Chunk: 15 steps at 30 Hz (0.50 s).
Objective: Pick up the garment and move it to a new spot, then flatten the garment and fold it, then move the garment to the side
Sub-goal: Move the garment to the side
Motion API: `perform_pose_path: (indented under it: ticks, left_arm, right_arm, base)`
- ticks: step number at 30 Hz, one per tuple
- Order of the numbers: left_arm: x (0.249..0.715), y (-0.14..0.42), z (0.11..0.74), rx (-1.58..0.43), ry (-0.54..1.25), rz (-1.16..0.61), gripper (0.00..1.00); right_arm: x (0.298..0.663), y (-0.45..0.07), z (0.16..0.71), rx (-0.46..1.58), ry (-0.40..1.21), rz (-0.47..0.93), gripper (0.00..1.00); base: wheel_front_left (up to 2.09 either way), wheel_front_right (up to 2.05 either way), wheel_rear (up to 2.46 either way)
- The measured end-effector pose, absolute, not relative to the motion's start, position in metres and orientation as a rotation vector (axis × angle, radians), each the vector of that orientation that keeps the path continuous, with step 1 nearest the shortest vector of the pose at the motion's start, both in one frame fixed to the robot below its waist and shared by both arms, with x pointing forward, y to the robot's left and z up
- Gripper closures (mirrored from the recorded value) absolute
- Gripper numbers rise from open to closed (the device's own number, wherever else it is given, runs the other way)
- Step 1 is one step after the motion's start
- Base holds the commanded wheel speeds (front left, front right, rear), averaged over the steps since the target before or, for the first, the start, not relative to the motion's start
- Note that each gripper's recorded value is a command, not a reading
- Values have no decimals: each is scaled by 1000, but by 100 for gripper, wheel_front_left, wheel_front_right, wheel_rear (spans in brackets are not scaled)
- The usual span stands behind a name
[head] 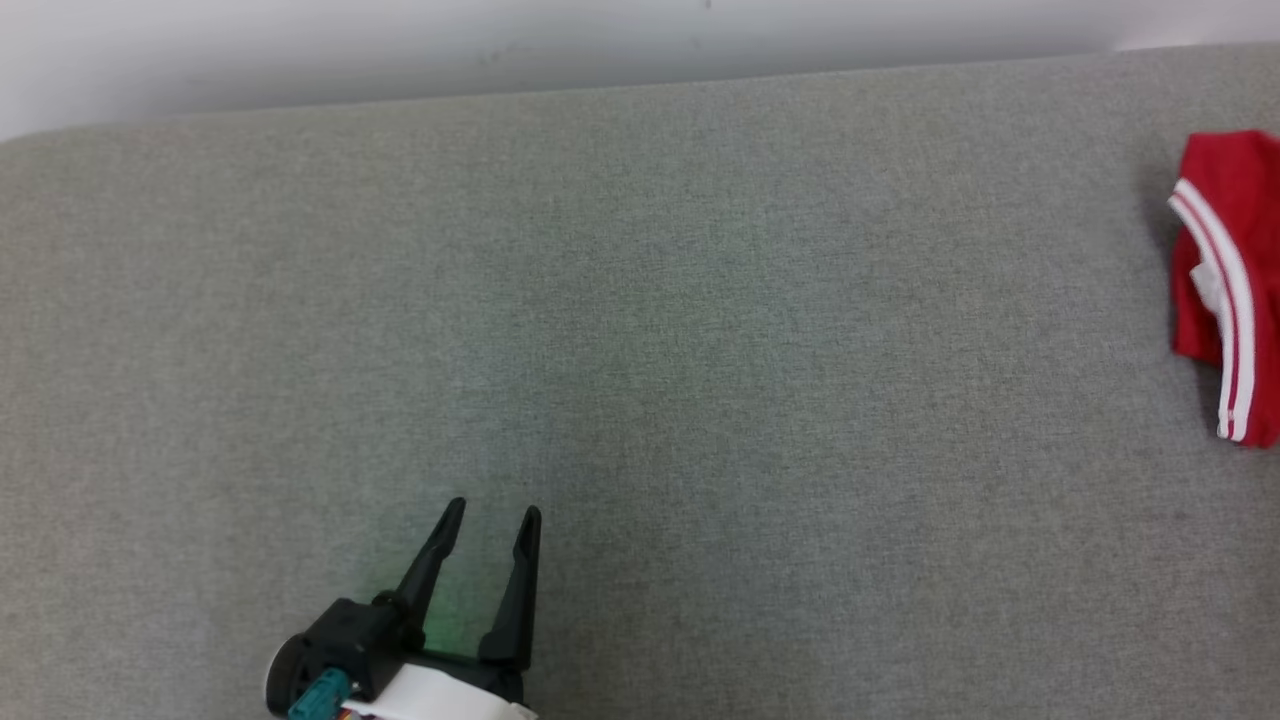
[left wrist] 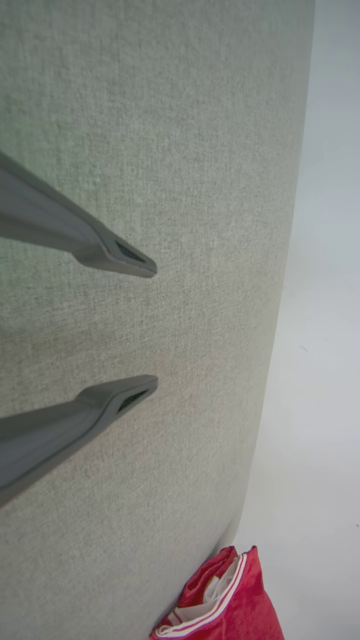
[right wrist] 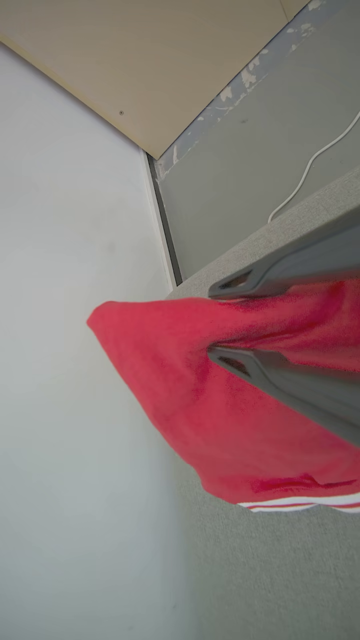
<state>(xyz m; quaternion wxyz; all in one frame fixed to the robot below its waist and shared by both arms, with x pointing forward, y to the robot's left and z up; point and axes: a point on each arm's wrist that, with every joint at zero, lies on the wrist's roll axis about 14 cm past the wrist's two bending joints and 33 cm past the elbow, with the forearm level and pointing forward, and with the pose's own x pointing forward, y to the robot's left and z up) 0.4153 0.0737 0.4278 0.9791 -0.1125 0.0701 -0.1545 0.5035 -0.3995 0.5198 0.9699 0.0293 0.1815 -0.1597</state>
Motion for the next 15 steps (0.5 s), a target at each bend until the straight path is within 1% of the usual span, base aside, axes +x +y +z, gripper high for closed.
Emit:
perform_pose_path:
  ticks: [2,7,11,15]
  left_arm:
    - [415,75,430,-223,136,-309,0]
    - [413,77,439,-218,114,-303,0]
    - [407,82,447,-217,96,-287,0]
    - [399,88,458,-218,71,-262,0]
  right_arm:
    - [499,-407,522,63,352,-355,0]
    - [488,-419,534,-5,286,-404,0]
    - [478,-411,540,-49,225,-394,0]
    - [467,-387,542,-69,154,-335,0]
  base:
    - [0,0,0]
    - [0,0,0]
    - [0,0,0]
    - [0,0,0]
